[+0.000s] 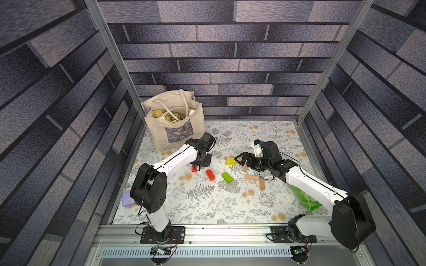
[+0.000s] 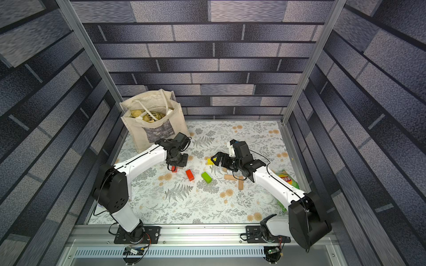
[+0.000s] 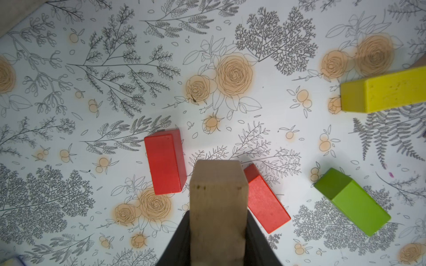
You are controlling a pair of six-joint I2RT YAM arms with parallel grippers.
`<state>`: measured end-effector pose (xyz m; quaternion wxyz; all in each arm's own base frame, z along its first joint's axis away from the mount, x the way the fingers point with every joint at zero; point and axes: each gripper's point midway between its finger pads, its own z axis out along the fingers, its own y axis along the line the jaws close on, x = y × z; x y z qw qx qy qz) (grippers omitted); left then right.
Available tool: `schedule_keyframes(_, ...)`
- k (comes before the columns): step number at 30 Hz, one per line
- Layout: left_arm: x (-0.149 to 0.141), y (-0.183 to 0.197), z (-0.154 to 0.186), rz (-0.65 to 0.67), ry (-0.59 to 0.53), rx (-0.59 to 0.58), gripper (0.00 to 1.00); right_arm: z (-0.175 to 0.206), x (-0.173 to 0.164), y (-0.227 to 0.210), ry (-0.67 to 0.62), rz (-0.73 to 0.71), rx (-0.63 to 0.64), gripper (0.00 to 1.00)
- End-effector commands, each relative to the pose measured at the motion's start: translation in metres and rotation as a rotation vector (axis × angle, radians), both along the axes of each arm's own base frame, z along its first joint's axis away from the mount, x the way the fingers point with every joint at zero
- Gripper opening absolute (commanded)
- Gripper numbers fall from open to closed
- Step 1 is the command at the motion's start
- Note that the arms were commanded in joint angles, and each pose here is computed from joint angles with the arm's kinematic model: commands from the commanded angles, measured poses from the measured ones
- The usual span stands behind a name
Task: Assemble the letter k with building blocks
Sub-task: Assemble the building block at the center of the board.
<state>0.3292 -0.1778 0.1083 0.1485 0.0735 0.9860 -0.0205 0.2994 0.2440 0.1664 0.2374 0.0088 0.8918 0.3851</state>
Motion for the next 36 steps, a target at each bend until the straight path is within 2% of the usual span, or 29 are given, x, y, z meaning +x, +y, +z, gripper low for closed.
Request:
schedule_keyframes(1,-0.014,0.014,0.013,0.07,0.018,0.009,0.24,0.007,-0.001,0.009,0.028,0.019,0.021,1.0)
schedule_keyframes(12,-0.039,0.027,-0.008,0.113,0.01,0.001,0.24,-0.019,0.001,0.025,0.026,0.025,0.046,1.0)
schedule_keyframes(22,-0.061,0.047,-0.019,0.14,0.005,0.006,0.27,-0.021,-0.02,0.039,0.022,0.05,0.032,1.0)
schedule_keyframes(36,-0.063,0.059,-0.042,0.165,0.032,-0.047,0.28,-0.022,-0.053,0.053,0.047,0.046,0.091,1.0)
